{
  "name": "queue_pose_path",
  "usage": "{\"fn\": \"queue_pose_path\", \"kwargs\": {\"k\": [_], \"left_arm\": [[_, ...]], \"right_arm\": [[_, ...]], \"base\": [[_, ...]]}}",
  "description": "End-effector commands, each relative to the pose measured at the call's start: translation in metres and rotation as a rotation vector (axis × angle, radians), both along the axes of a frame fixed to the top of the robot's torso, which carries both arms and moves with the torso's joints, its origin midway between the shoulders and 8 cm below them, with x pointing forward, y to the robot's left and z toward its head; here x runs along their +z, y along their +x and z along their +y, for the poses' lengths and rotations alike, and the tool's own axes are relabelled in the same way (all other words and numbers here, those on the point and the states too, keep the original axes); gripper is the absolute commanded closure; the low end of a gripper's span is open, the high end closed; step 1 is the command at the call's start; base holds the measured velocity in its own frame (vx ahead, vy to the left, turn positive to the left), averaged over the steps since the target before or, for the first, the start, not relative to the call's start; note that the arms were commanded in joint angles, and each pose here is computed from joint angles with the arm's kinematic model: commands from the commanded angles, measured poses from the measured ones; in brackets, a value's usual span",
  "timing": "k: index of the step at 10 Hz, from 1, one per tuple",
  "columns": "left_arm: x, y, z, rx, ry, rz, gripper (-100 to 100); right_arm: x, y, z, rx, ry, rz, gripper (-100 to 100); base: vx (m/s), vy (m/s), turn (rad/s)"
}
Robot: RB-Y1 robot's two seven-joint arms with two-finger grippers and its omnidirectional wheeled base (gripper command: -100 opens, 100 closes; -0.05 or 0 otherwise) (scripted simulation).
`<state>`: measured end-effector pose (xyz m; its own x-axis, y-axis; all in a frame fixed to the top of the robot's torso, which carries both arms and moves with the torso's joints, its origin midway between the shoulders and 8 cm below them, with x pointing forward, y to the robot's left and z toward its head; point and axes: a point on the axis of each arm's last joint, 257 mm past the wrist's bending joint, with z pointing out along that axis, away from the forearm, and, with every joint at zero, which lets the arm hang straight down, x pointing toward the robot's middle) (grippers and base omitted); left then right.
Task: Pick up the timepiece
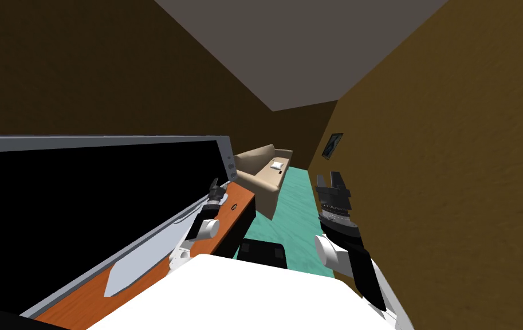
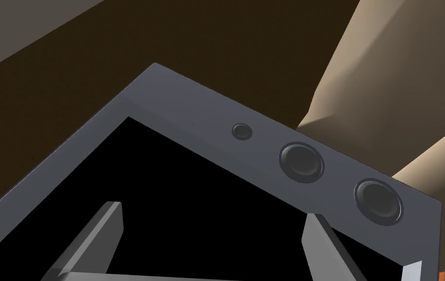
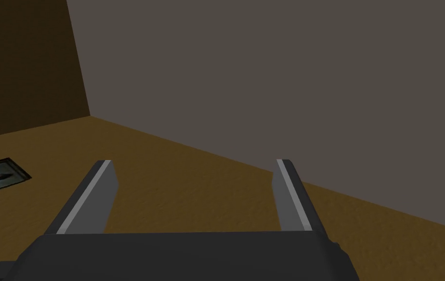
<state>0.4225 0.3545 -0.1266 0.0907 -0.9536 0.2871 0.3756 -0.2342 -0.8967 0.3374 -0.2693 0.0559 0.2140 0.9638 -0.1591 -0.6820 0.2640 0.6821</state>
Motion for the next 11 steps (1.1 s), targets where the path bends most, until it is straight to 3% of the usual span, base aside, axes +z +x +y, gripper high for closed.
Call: {"fn": "queue_pose_path", "kwargs": {"k": [1,3,4,5,6,7,9,10,11], "left_arm": [[-0.015,0.007,0.003,-0.002,-0.028,0.03,-100],[-0.034,0.013,0.008,-0.005,-0.07,0.07,-100],[-0.053,0.019,0.012,-0.007,-0.114,0.109,-100],[-0.054,0.019,0.012,-0.007,-0.115,0.11,-100],[-0.074,0.025,0.016,-0.008,-0.16,0.151,-100],[-0.074,0.025,0.016,-0.008,-0.16,0.151,-100],[-0.105,0.035,0.021,-0.012,-0.251,0.213,-100],[-0.115,0.034,0.023,-0.006,-0.255,0.233,-100],[-0.133,0.038,0.025,-0.005,-0.303,0.269,-100]], "right_arm": [[0.0,0.0,0.0,0.0,0.0,0.0,0],[0.0,0.0,0.0,0.0,0.0,0.0,0],[0.0,0.0,0.0,0.0,0.0,0.0,0],[0.0,0.0,0.0,0.0,0.0,0.0,0],[0.0,0.0,0.0,0.0,0.0,0.0,0],[0.0,0.0,0.0,0.0,0.0,0.0,0],[0.0,0.0,0.0,0.0,0.0,0.0,0],[0.0,0.0,0.0,0.0,0.0,0.0,0],[0.0,0.0,0.0,0.0,0.0,0.0,0]], "base": [[0.048,-0.023,0.036],[0.046,-0.018,0.052],[0.033,-0.024,0.074],[0.031,-0.023,0.04],[0.036,-0.022,0.081],[0.038,-0.02,0.037],[0.058,-0.029,0.091],[0.05,-0.027,0.048],[0.046,-0.021,0.079]]}}
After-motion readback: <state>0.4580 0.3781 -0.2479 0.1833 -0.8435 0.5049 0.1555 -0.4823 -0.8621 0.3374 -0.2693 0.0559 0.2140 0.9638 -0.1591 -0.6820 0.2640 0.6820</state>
